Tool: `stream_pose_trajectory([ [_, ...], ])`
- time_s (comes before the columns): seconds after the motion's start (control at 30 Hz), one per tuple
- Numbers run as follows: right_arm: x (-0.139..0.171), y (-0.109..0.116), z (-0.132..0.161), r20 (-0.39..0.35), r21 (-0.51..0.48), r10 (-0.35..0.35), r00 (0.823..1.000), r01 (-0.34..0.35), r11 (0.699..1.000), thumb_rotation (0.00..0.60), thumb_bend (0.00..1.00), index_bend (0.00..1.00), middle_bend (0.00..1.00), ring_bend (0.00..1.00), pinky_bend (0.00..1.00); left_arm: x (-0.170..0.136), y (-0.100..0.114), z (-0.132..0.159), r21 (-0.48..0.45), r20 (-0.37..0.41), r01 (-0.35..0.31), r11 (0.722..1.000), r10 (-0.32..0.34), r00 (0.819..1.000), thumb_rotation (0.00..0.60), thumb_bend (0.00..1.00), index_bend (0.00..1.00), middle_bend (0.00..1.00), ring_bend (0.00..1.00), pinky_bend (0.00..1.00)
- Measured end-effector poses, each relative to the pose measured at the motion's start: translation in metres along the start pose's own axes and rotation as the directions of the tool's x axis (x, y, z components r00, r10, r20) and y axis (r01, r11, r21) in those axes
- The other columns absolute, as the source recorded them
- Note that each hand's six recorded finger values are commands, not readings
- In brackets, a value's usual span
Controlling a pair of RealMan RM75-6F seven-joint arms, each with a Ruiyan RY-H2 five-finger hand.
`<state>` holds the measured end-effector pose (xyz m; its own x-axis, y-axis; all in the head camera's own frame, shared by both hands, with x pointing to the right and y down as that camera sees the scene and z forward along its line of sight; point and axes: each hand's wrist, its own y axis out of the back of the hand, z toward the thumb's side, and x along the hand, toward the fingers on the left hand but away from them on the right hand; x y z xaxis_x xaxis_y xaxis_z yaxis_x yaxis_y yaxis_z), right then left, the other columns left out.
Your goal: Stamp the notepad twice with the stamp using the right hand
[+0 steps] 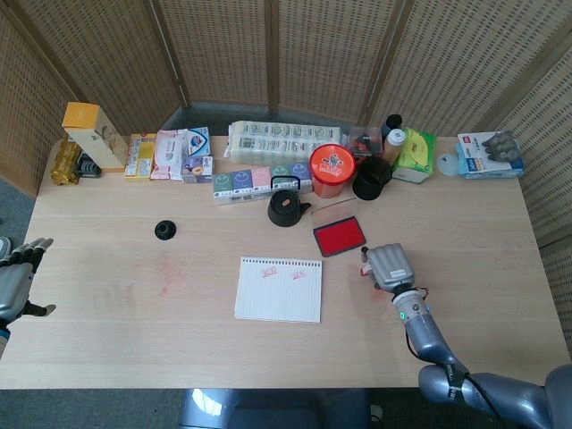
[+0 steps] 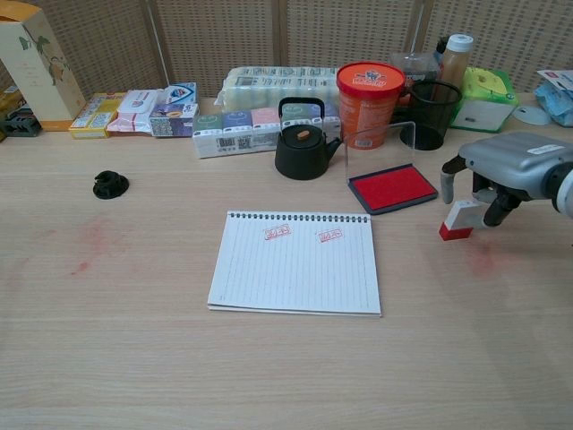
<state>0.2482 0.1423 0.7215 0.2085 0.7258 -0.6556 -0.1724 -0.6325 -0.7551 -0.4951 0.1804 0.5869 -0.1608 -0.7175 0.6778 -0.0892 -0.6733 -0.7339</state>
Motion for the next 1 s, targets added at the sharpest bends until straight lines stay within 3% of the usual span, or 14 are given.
stream_pose_trajectory([
  [0.2, 0.01, 0.016, 0.004, -0.02, -0.008, -0.031, 0.999, 0.03, 0.999, 0.6, 0.38, 0.4, 0.93, 1.0, 1.0, 0.0, 0.001, 0.0, -0.004, 0.001, -0.001, 1.0, 0.001, 1.0, 0.6, 0.0, 0.0, 0.0, 0.04, 0.11],
  [0.27, 0.017, 0.029, 0.003, -0.033, -0.009, -0.058, 0.998, 0.057, 0.998, 0.6, 0.37, 0.36, 0.85, 0.95, 1.0, 0.0, 0.001, 0.0, -0.006, 0.004, -0.002, 1.0, 0.002, 1.0, 0.6, 0.0, 0.0, 0.0, 0.04, 0.11],
  [0.33, 0.025, 0.043, -0.001, -0.046, -0.001, -0.088, 0.995, 0.088, 0.996, 0.6, 0.35, 0.3, 0.71, 0.79, 0.96, -0.001, 0.002, 0.001, -0.005, 0.008, -0.004, 1.0, 0.004, 1.0, 0.6, 0.0, 0.0, 0.0, 0.04, 0.11],
  [0.47, 0.04, 0.068, -0.026, -0.049, 0.003, -0.154, 0.987, 0.155, 0.988, 0.6, 0.28, 0.24, 0.35, 0.33, 0.69, -0.002, 0.003, 0.002, -0.002, 0.022, -0.012, 1.0, 0.012, 1.0, 0.6, 0.0, 0.0, 0.0, 0.04, 0.11],
  [0.53, 0.047, 0.074, -0.039, -0.034, -0.019, -0.172, 0.984, 0.172, 0.985, 0.593, 0.21, 0.21, 0.22, 0.19, 0.57, -0.004, 0.005, 0.004, 0.003, 0.036, -0.025, 1.0, 0.025, 0.999, 0.6, 0.0, 0.0, 0.0, 0.04, 0.11],
  [0.6, 0.056, 0.078, -0.05, -0.024, -0.061, -0.192, 0.981, 0.19, 0.98, 0.526, 0.12, 0.17, 0.12, 0.08, 0.47, -0.006, 0.007, 0.006, 0.008, 0.053, -0.045, 0.999, 0.044, 0.998, 0.6, 0.0, 0.0, 0.0, 0.03, 0.11],
  [0.7, 0.069, 0.082, -0.061, -0.019, -0.119, -0.228, 0.973, 0.224, 0.967, 0.353, 0.01, 0.12, 0.02, 0.0, 0.37, -0.009, 0.011, 0.009, 0.009, 0.086, -0.091, 0.996, 0.09, 0.992, 0.6, 0.0, 0.0, 0.0, 0.02, 0.1],
  [0.8, 0.085, 0.086, -0.076, -0.008, -0.131, -0.285, 0.959, 0.281, 0.951, 0.304, 0.0, 0.11, 0.01, 0.0, 0.36, -0.015, 0.018, 0.014, -0.004, 0.13, -0.162, 0.987, 0.161, 0.978, 0.6, 0.0, 0.0, 0.0, 0.02, 0.1],
  [0.87, 0.097, 0.088, -0.087, -0.003, -0.098, -0.336, 0.942, 0.334, 0.938, 0.274, 0.0, 0.11, 0.01, 0.0, 0.35, -0.021, 0.025, 0.018, -0.024, 0.176, -0.227, 0.974, 0.228, 0.958, 0.6, 0.0, 0.0, 0.0, 0.02, 0.1],
  [1.0, 0.126, 0.085, -0.106, 0.029, -0.089, -0.42, 0.907, 0.421, 0.903, 0.26, 0.0, 0.11, 0.01, 0.0, 0.35, -0.039, 0.034, 0.023, -0.083, 0.269, -0.346, 0.934, 0.356, 0.895, 0.6, 0.0, 0.0, 0.0, 0.02, 0.09],
])
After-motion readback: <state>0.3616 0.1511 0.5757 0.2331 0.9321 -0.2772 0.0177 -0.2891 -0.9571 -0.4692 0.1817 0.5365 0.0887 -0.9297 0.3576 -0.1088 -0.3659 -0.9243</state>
